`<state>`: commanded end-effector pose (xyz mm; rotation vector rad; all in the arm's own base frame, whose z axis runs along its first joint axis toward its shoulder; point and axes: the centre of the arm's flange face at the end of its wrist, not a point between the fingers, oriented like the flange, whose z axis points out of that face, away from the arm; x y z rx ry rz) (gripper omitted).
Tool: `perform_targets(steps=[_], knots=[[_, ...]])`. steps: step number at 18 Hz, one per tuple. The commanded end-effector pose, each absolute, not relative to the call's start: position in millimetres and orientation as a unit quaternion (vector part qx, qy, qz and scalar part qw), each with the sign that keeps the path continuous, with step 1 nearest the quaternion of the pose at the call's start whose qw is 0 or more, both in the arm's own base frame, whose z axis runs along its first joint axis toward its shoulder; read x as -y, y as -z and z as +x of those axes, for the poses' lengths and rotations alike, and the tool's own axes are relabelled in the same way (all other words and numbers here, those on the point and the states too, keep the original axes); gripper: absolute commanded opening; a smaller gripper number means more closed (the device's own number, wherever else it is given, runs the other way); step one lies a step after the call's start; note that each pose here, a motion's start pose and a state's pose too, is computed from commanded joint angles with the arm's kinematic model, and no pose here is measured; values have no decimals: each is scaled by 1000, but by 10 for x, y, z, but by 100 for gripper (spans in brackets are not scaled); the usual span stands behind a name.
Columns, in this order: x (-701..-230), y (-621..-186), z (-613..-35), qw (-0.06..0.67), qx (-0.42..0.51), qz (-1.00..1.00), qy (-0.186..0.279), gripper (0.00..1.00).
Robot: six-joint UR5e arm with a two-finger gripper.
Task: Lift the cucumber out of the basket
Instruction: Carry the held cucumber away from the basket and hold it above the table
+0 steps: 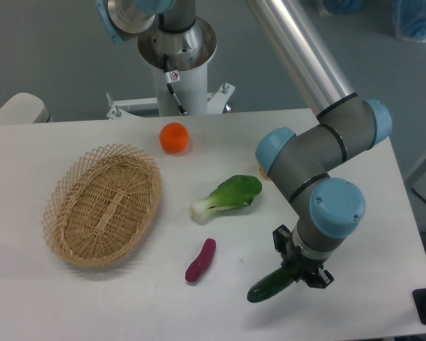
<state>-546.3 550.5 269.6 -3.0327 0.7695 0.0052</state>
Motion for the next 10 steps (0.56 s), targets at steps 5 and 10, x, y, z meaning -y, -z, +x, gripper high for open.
perform_targets(steps=[5,10], knots=[[-5505,-2688,-5463,7,-259,-966,-3,15],[-5505,-2684,-5463,7,-262,-965,-4,15]])
